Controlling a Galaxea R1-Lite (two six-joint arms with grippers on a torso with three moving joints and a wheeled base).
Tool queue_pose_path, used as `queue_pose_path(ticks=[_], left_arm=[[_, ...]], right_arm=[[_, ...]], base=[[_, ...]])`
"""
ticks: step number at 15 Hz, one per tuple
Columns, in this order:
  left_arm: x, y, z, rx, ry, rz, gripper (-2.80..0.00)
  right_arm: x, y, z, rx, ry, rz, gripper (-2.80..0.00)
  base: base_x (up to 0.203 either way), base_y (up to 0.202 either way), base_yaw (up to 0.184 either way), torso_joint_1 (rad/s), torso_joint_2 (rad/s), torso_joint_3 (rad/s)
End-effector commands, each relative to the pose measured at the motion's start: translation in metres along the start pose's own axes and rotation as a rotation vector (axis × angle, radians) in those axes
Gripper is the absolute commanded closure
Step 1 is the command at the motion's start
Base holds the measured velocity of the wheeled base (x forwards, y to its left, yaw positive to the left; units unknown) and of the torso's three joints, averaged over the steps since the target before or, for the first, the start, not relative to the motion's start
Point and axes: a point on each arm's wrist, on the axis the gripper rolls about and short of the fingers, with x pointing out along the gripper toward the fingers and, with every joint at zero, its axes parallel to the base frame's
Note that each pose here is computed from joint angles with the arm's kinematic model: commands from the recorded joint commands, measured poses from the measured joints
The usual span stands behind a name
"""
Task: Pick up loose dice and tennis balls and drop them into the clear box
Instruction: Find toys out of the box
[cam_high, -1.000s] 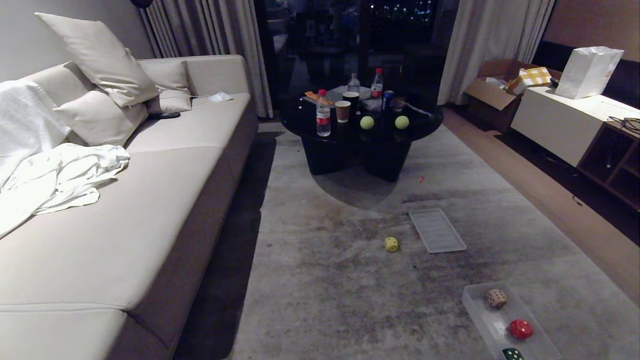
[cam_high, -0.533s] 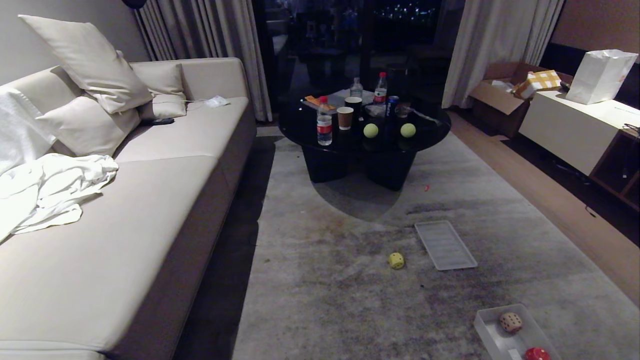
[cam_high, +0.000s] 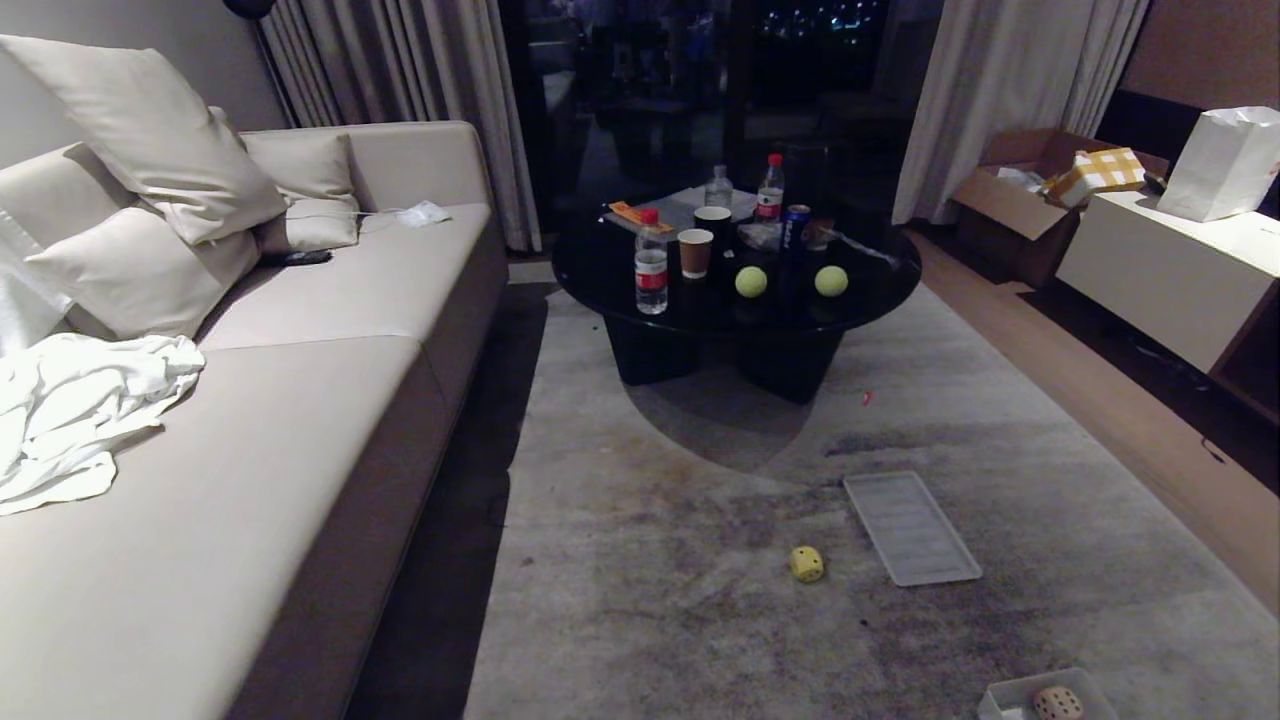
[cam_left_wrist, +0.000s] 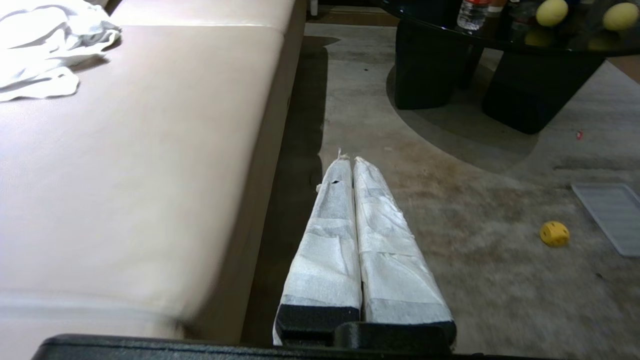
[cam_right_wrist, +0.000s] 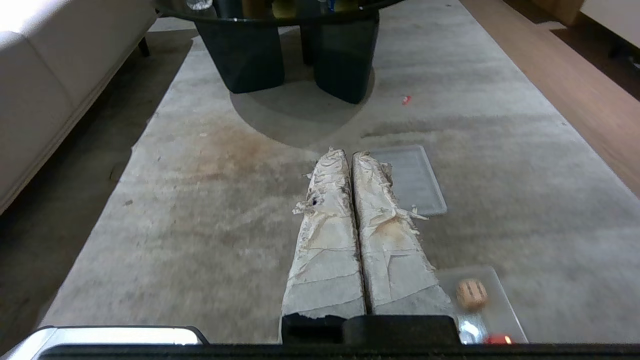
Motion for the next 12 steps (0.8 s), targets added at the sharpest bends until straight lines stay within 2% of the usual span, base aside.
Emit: queue_pose_path(ticks=[1, 12], left_arm=[[0.0001, 0.0000, 0.0000, 0.000, 0.001, 0.001, 0.00], [0.0002, 0.0000, -0.0004, 0.002, 0.003, 0.000, 0.00]], right_arm=[[0.0008, 0.0000, -0.0029, 0.000, 0.012, 0.000, 0.00], [0.0009, 0.0000, -0.0029, 0.002, 0.012, 0.000, 0.00]], base=[[0.181, 0.000, 0.000, 0.002, 0.00, -0.001], [0.182, 0.000, 0.000, 0.001, 0.00, 0.003]])
